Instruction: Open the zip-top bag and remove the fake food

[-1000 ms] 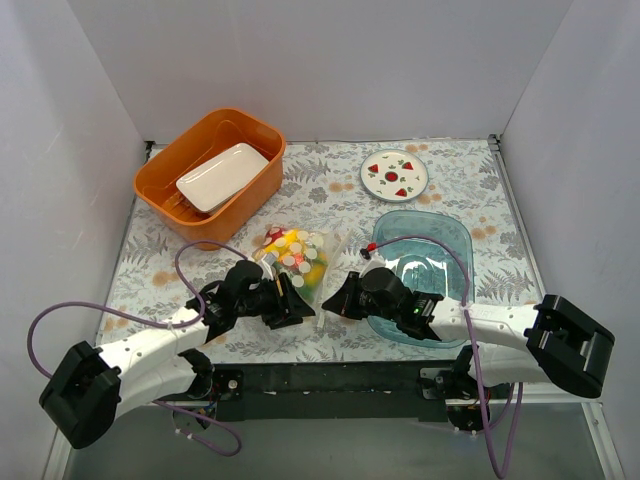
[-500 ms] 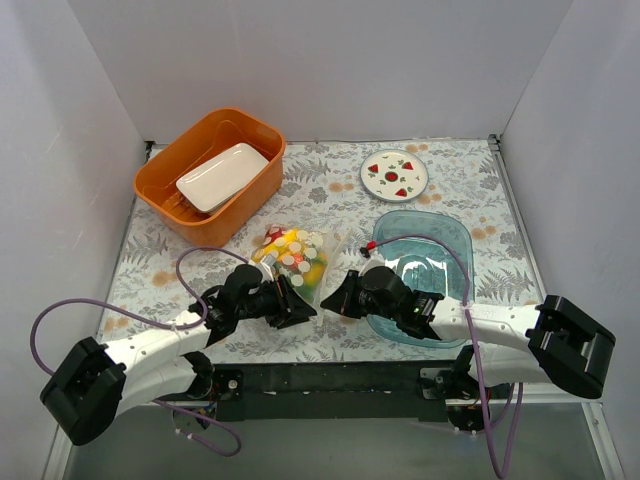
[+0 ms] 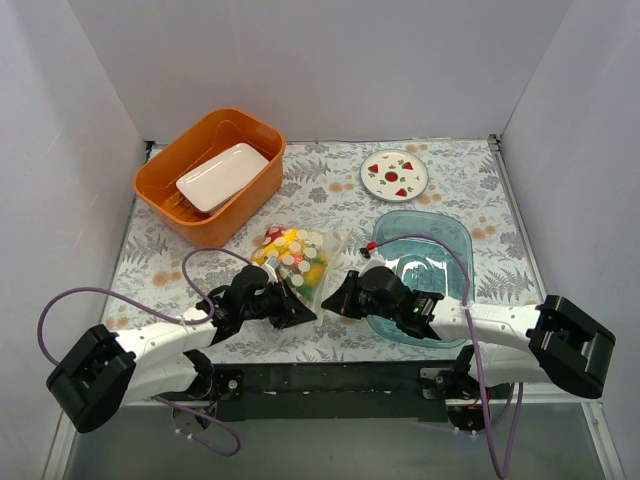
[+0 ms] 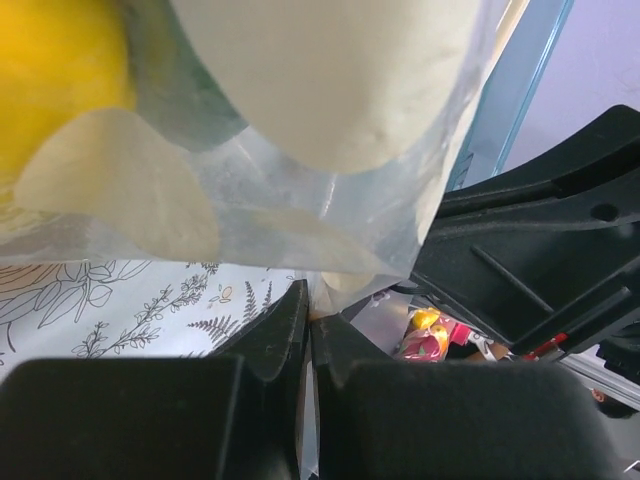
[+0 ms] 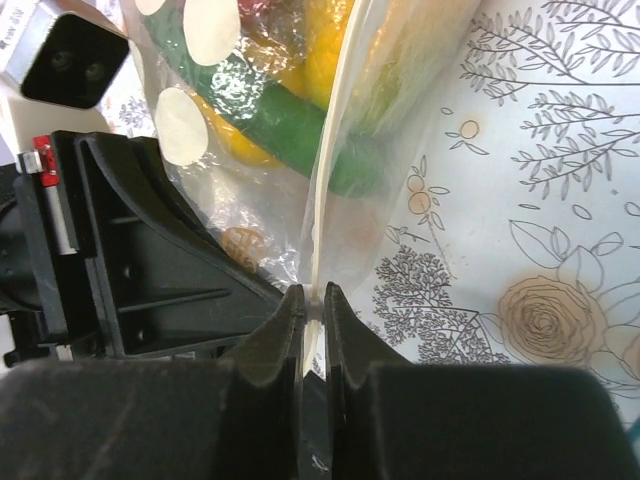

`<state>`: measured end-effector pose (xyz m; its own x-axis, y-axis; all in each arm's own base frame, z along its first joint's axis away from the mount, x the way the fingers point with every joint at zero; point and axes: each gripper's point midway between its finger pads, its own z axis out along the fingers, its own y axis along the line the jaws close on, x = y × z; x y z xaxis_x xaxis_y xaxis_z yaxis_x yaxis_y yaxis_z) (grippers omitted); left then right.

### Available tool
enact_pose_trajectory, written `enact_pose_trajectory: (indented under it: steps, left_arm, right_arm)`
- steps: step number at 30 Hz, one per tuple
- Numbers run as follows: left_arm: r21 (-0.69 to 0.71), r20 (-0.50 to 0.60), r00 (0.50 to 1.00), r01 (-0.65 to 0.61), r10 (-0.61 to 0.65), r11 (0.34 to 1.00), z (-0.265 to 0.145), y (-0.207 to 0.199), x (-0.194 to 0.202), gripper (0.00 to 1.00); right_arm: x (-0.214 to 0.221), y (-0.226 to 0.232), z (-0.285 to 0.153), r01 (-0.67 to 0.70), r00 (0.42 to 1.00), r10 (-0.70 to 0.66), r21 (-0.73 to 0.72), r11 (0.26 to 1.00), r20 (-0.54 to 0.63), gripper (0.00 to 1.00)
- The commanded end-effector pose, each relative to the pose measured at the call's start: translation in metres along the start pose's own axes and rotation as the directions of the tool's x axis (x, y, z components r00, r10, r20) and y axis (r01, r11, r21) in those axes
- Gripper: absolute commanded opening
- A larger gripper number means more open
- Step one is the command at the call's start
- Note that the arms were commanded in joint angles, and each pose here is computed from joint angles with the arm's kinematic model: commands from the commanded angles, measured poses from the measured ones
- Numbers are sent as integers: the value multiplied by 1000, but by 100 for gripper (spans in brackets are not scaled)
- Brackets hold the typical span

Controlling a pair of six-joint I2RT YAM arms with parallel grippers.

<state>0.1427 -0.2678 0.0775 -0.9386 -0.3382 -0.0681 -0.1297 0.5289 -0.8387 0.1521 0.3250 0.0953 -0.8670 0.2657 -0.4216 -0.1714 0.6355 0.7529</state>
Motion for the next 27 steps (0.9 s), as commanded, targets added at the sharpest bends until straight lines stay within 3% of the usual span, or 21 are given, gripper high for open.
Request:
enact_pose_trajectory:
  steps: [1, 13, 27]
  left_arm:
    - [-26, 24, 999, -24, 24, 999, -3, -2, -4, 0]
    - [-61, 15, 999, -39, 40, 997, -23, 5, 4, 0]
    - [-62, 19, 986, -163, 164, 985, -40, -19, -1, 0]
  right_arm:
    - [-32, 12, -5, 50, 994, -51, 18, 999, 100, 4]
    - [-159, -20, -25, 67, 955, -103, 135, 988, 278, 6]
    - [-199, -7, -19, 155, 935, -203, 181, 971, 289, 6]
